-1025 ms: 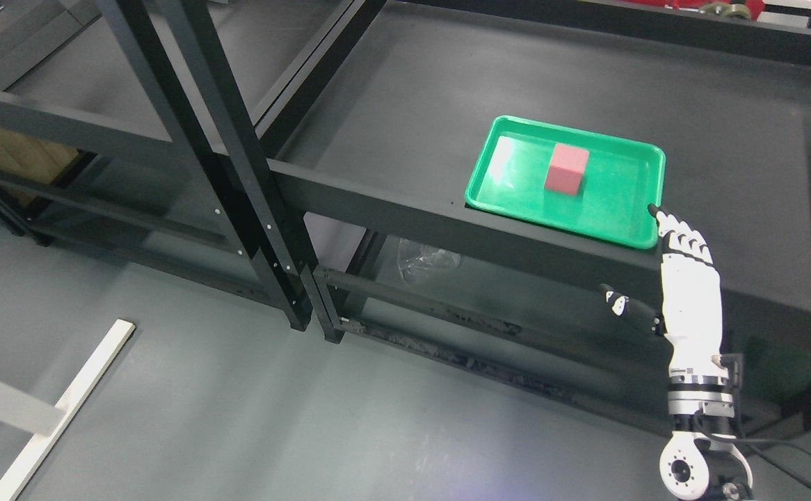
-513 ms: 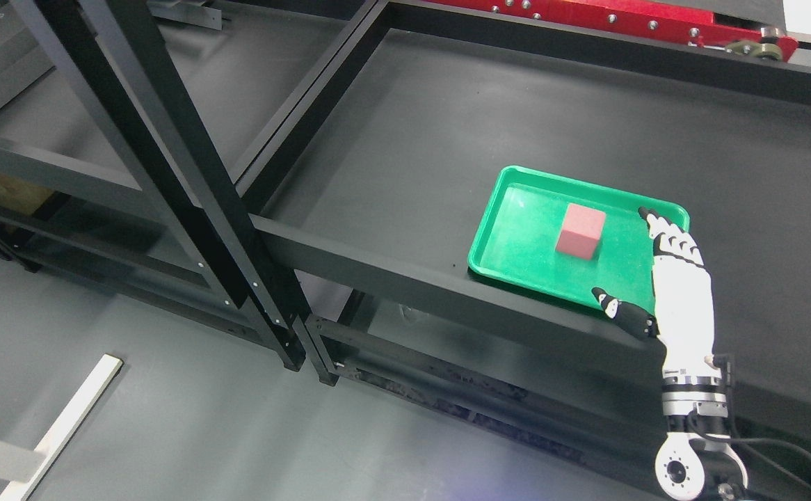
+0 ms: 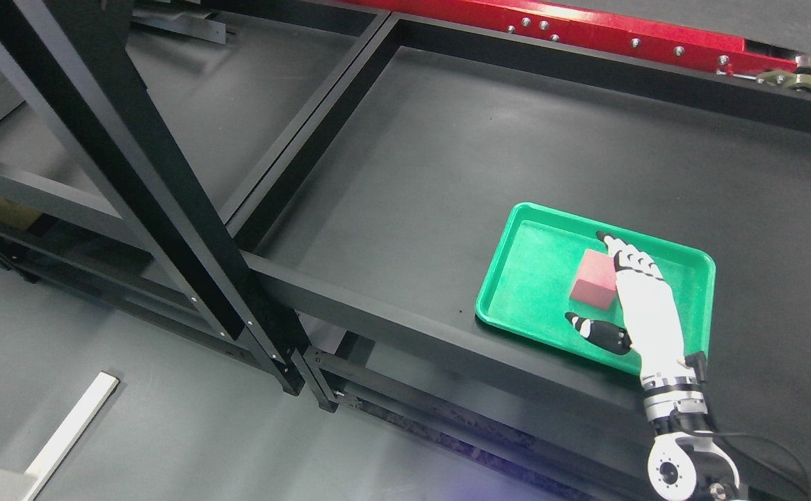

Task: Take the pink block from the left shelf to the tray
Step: 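Close the right hand fingers around the pink cube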

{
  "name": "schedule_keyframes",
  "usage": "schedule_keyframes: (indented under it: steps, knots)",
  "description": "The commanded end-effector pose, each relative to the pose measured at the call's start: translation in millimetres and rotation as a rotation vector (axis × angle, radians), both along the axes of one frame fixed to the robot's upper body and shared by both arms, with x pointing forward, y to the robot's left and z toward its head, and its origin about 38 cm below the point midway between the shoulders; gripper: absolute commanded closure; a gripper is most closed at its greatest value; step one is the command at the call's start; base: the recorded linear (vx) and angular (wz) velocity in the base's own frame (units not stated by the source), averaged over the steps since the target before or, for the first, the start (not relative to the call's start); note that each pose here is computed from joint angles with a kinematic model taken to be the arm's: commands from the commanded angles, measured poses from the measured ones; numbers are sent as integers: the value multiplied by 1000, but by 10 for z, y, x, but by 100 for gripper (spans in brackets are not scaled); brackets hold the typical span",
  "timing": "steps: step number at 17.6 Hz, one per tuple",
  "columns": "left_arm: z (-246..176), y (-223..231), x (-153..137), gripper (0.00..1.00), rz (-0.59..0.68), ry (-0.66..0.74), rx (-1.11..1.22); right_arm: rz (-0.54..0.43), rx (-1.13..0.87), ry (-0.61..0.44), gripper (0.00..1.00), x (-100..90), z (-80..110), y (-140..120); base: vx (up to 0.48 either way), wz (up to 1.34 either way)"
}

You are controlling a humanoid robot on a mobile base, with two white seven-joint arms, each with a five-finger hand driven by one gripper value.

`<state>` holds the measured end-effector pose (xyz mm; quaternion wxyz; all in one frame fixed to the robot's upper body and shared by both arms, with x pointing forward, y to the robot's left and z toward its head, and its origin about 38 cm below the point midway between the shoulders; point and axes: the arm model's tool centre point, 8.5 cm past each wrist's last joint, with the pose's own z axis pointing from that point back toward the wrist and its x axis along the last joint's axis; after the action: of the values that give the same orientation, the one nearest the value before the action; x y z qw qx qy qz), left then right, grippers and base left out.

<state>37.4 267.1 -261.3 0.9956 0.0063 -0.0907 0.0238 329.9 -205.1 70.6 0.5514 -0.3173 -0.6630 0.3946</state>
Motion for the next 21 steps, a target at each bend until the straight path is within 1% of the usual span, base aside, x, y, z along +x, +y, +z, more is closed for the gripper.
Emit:
schedule_keyframes:
  steps: [1,4,6,7,10,16,20,21]
  knots:
    - [7,112,-59,0,-1,9,18,48,-56,67,2,-12,-190,89,140,18]
    - [7,112,-59,0,-1,9,18,47,-74,63,2,40,-183,71,112,16]
    - [7,112,-60,0,-1,10,18,35,-104,93,2,53,-274,27,113,8]
    - [7,112,-59,0,-1,9,18,30,-145,96,2,75,-290,-6,95,-22]
    - [7,112,-59,0,-1,9,18,34,-206,115,2,61,-367,1,100,-52]
    - [7,112,-59,0,-1,9,18,-3,-262,139,2,59,-401,-206,90,-59]
    - [7,112,-59,0,-1,9,18,-4,-275,185,2,-33,-537,-261,60,-7]
    - [7,112,-59,0,-1,9,18,-3,-291,191,2,-56,-554,-318,25,1]
